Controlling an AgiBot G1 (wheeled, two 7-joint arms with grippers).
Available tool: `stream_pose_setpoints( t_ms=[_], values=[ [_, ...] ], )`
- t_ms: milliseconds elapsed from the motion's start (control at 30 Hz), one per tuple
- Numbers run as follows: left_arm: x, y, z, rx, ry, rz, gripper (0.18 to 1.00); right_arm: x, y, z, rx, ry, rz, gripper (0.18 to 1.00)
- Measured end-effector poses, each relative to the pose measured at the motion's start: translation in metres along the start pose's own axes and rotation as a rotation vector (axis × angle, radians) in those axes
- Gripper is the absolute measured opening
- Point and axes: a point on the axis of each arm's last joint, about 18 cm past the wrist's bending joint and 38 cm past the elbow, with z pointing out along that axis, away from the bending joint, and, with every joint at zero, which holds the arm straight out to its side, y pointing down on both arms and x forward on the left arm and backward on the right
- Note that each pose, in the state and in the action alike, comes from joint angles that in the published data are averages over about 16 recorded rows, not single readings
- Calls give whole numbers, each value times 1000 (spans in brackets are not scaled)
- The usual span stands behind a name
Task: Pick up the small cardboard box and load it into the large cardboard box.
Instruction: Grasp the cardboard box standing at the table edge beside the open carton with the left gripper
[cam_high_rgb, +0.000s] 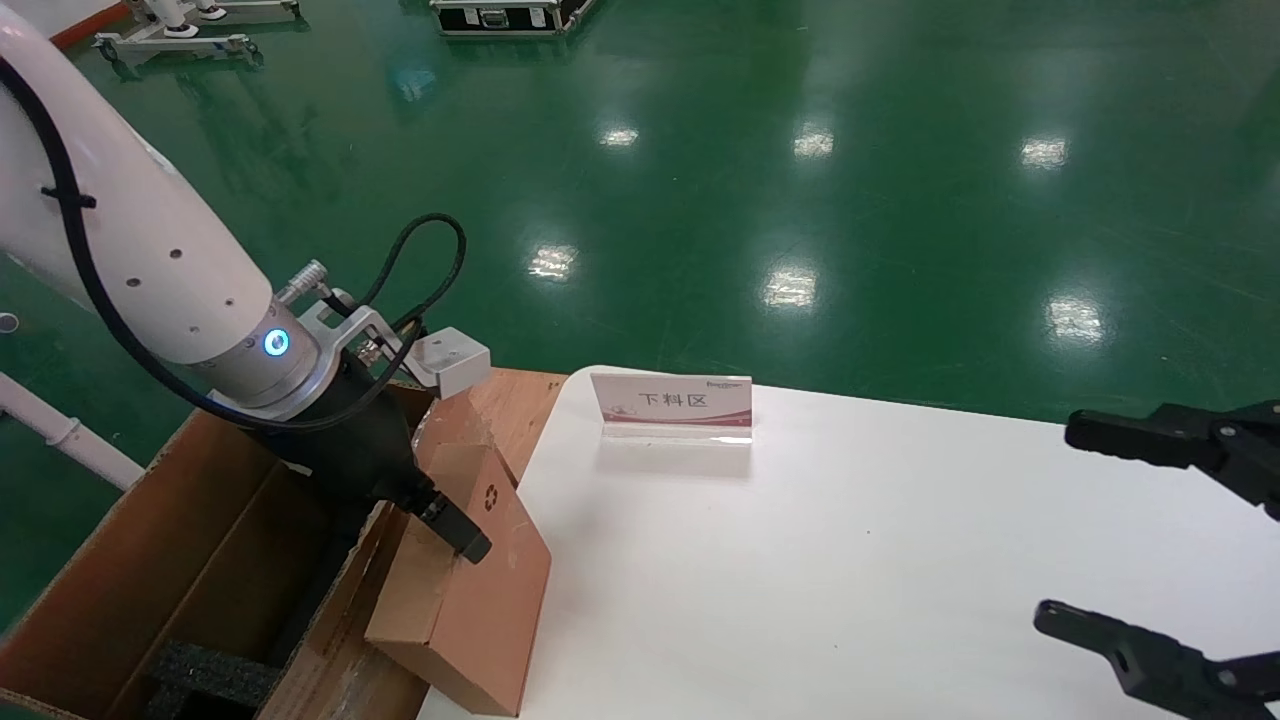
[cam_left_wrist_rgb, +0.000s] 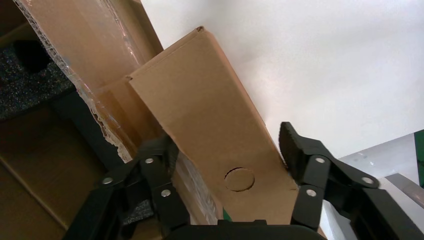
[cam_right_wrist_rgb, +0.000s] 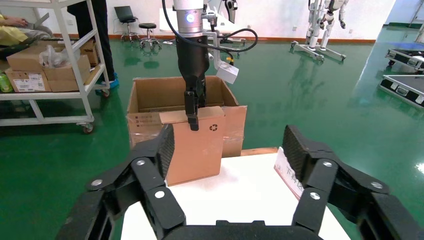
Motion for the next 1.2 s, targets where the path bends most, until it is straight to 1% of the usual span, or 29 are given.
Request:
stream_pose_setpoints(
  t_ms=[67,133,267,433,633,800,1000,1200],
  values=[
    [0,0,0,0,0,0,773,0,0,0,0,0,0,833],
    [0,0,0,0,0,0,741,0,0,0,0,0,0,789],
    [0,0,0,0,0,0,638,0,0,0,0,0,0,711],
    [-1,-1,-1,6,-2,0,528,0,0,0,0,0,0,586],
    [-9,-8,-15,54,-25,3,418,0,0,0,0,0,0,448],
    [-21,-18,-43,140,-66,10,366,0,0,0,0,0,0,346],
    [-39,-30,-95,281,-139,23,333,0,0,0,0,0,0,264],
    [-55,-34,-146,386,-219,36,320,0,0,0,0,0,0,215]
  ],
)
